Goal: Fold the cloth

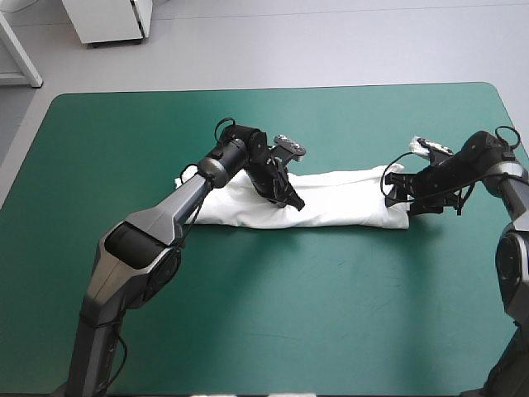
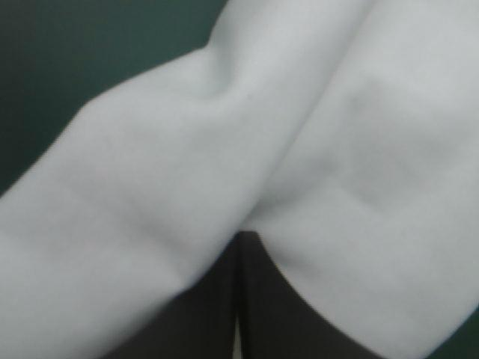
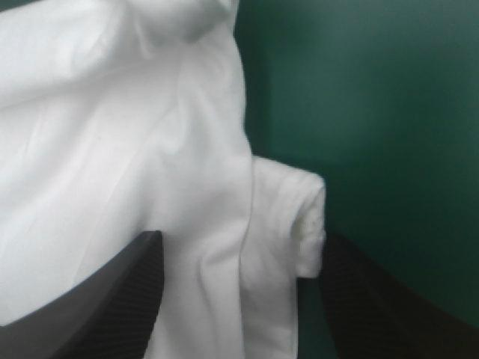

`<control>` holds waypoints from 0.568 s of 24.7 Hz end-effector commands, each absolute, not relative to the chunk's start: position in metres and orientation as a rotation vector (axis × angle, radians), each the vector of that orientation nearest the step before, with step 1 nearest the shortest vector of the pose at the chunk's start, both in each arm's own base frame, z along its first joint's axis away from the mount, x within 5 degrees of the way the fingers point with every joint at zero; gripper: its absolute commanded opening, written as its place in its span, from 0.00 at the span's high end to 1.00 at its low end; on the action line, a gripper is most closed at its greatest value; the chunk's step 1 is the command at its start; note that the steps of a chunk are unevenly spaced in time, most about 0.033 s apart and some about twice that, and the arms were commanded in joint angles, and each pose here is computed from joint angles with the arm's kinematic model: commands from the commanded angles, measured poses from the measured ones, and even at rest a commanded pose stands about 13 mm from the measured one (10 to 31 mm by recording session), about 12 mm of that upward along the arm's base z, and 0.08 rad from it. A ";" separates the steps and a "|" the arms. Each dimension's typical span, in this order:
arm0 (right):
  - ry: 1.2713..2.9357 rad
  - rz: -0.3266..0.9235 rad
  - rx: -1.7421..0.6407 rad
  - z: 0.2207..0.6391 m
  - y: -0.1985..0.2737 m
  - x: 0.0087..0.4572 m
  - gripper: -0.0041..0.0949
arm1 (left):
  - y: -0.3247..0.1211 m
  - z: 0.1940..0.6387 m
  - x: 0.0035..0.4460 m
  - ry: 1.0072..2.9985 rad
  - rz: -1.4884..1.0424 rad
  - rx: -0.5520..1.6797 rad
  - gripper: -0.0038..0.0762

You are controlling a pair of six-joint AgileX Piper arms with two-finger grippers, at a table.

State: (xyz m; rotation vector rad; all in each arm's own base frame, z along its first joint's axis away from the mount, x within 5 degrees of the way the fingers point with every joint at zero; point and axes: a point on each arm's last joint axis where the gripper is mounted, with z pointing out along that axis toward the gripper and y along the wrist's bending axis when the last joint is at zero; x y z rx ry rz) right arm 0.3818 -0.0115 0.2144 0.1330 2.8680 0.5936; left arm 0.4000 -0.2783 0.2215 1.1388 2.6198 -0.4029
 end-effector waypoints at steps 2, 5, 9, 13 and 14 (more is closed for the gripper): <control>2.819 0.630 0.073 0.228 0.003 0.383 0.38 | -0.280 0.251 0.396 2.542 -0.460 1.102 0.98; 2.858 0.655 0.039 0.217 0.016 0.382 0.38 | -0.280 0.251 0.396 2.542 -0.457 1.103 0.98; 2.959 0.649 -0.015 0.197 0.036 0.377 0.58 | -0.280 0.251 0.396 2.542 -0.455 1.104 0.98; 2.978 0.580 -0.026 0.195 0.039 0.376 0.97 | -0.280 0.251 0.396 2.537 -0.454 1.112 0.98; 2.976 0.573 -0.031 0.196 0.039 0.376 0.97 | -0.280 0.251 0.396 2.537 -0.454 1.112 0.98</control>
